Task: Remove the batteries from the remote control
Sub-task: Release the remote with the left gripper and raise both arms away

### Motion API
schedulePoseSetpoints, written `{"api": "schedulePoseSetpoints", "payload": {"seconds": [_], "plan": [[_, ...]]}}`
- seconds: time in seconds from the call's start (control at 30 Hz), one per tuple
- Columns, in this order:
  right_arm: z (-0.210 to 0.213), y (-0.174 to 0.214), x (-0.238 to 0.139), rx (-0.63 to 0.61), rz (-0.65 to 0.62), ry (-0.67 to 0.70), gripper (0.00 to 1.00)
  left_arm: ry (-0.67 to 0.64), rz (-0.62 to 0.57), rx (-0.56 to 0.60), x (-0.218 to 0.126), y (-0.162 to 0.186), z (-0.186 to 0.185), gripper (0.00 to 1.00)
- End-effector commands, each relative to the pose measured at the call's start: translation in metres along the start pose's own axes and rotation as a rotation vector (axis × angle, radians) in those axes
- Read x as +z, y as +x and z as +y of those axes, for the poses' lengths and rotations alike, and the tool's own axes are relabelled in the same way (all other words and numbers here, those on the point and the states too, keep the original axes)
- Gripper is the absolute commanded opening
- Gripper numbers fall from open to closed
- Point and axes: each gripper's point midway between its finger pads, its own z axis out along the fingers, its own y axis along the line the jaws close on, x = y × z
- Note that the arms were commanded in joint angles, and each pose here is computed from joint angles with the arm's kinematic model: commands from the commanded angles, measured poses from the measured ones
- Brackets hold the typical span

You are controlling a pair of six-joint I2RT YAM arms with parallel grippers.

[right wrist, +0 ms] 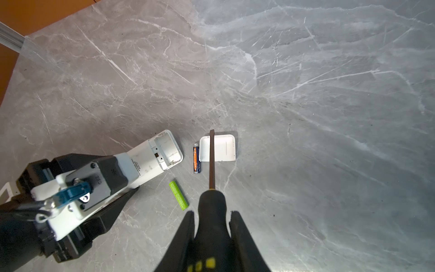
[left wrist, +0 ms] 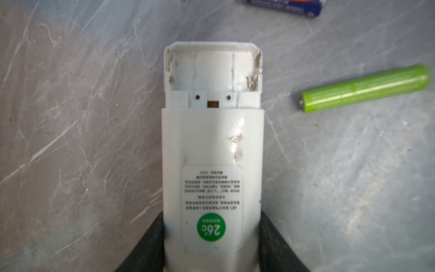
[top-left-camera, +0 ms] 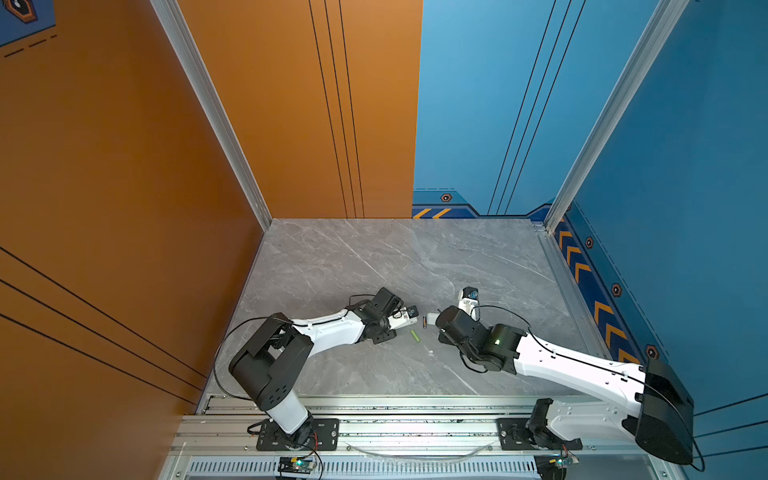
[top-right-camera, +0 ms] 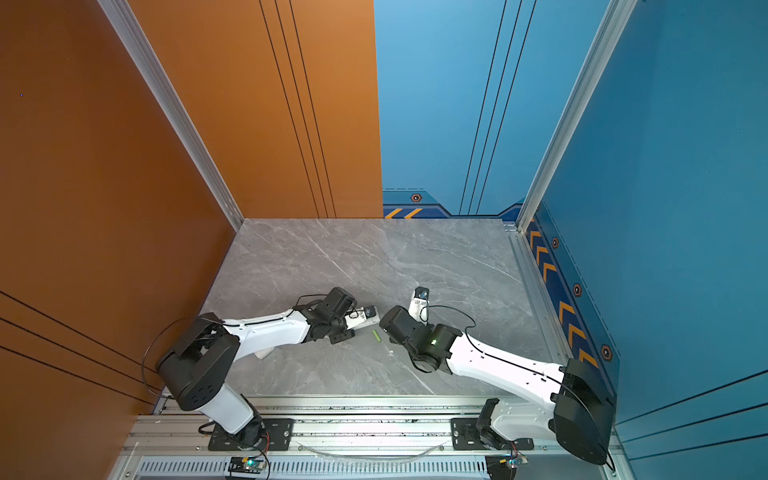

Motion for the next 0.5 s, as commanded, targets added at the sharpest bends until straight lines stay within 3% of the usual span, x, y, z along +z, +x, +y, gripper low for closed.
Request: {"api": "schedulePoseSetpoints", "payload": {"seconds": [0.0,0.1,0.2,0.3,0.47], "plan": [[-0.019,-0.005,-0.004,0.041,-0.023,0.034,0.0,0.08,0.059,0.02,0.005,0.014,-0.018,0.33],[-0.03,-0.011,-0.005,0.05,-0.048,0.05,0.0,0.134,0.039,0.006,0.002,0.009,-0.027,0.44],[-0.037,-0.015,-0.004,0.063,-0.062,0.047,0.0,0.172,0.016,-0.027,-0.003,0.004,-0.03,0.64],[-0.043,-0.02,-0.003,0.085,-0.065,0.038,0.0,0.184,-0.008,-0.078,-0.012,-0.001,-0.025,0.98],[-0.047,-0.022,-0.005,0.093,-0.061,0.024,0.0,0.169,-0.032,-0.17,-0.035,-0.005,-0.008,0.98]]}}
